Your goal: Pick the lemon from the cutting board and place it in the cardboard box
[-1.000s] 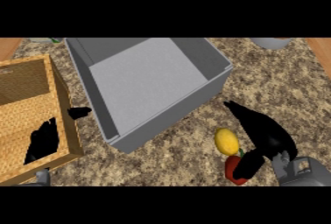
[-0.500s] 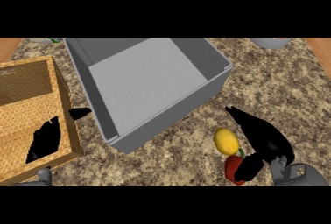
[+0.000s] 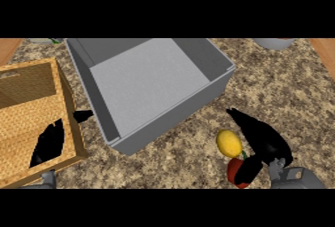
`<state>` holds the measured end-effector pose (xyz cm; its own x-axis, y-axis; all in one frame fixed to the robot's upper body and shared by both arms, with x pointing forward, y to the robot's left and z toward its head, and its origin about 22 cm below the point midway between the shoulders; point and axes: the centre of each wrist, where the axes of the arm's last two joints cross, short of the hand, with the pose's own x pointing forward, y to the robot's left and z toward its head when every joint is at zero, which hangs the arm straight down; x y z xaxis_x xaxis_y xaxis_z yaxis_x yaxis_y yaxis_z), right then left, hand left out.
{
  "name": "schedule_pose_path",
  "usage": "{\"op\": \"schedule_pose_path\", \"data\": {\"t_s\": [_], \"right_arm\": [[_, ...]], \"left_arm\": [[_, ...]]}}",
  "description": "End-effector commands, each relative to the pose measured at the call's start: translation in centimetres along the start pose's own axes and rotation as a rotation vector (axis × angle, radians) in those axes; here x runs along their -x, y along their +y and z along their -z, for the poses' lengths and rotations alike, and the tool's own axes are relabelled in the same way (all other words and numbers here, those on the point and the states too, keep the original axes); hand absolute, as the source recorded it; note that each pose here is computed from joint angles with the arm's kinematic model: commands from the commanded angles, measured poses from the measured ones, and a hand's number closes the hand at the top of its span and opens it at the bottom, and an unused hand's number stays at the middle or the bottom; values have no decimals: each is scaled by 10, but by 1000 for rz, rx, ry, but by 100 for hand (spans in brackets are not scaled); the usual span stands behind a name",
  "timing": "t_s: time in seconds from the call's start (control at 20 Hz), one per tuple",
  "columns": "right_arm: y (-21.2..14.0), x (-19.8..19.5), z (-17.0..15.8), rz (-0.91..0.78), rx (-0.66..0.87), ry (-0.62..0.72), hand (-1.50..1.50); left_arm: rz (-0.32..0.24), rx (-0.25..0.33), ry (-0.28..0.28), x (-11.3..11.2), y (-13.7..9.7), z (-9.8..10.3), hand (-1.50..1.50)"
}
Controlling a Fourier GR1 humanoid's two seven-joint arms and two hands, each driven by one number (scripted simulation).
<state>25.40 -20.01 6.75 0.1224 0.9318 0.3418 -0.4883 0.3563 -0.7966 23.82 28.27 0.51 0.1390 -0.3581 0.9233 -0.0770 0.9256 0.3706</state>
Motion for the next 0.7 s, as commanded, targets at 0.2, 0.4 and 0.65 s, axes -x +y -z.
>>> {"op": "schedule_pose_path", "data": {"t_s": [0.2,0.4,0.65], "right_arm": [[9,1,23,5,-9,4,-150],[34,-4,22,-20,-29,-2,-150],[20,18,18,-23,-53,19,-150]], "left_arm": [[-6,-11,-31,4,2,15,0],[15,-21,-28,-19,15,1,0],[-8,-22,-6,15,-9,-9,0]]}}
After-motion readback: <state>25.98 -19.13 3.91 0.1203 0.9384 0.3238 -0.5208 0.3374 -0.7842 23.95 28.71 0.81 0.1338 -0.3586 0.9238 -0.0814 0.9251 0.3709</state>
